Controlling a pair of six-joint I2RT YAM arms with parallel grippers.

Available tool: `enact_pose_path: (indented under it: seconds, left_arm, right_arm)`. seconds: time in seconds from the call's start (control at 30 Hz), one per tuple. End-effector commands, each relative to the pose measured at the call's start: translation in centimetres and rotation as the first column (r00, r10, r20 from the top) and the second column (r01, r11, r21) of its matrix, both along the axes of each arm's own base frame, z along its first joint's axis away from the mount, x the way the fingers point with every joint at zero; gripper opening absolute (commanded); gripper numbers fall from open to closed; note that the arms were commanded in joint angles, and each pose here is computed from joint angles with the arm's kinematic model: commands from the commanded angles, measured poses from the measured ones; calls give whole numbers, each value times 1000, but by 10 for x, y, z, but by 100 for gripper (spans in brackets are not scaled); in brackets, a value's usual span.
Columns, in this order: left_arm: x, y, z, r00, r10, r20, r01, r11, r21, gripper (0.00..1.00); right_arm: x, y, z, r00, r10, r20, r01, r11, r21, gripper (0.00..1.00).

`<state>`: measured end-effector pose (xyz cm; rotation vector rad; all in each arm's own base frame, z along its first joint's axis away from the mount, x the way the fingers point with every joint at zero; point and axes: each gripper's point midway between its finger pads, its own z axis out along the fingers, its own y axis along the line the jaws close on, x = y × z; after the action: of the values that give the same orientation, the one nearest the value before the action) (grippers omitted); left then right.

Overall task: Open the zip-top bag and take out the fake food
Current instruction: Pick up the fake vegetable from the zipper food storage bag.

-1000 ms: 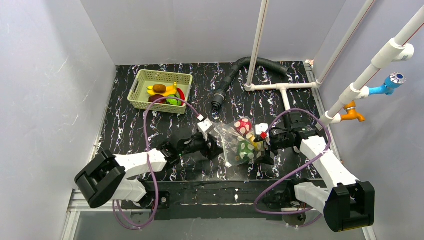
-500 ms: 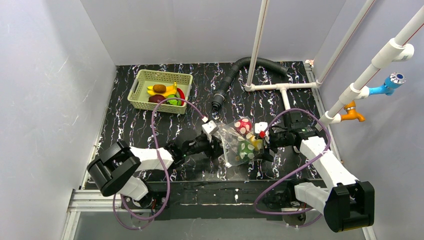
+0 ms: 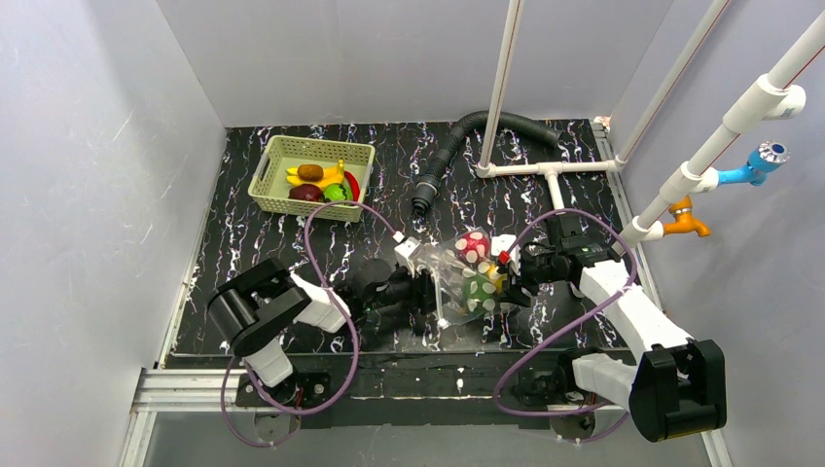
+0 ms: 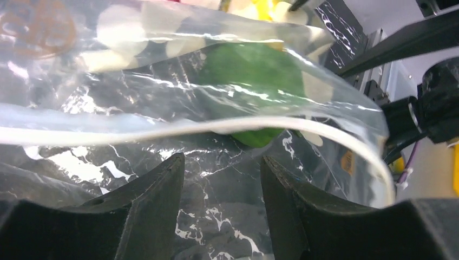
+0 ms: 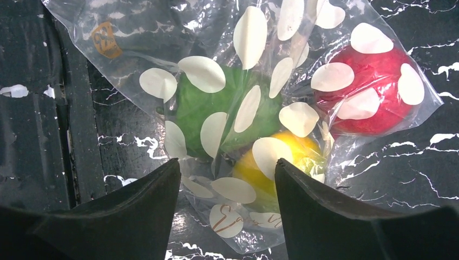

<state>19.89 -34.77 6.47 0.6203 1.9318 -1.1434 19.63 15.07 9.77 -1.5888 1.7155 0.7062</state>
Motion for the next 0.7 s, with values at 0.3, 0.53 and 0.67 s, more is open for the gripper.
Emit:
enact_pose_path:
  seconds: [0.3, 0.53, 0.67]
  left_arm:
    - [8, -23, 8, 932, 112, -344, -179, 969, -168, 60]
    - [3, -36, 6, 817, 117, -565, -248, 955, -162, 71]
    - [-3, -45, 6, 756, 114, -645, -275, 949, -154, 75]
  right_arm:
    - [-4, 2, -16, 998, 52, -27, -55, 995, -87, 52]
    - [-5, 6, -19, 997, 66, -49, -71, 991, -115, 38]
    - [-6, 10, -21, 994, 73, -78, -83, 988, -130, 17]
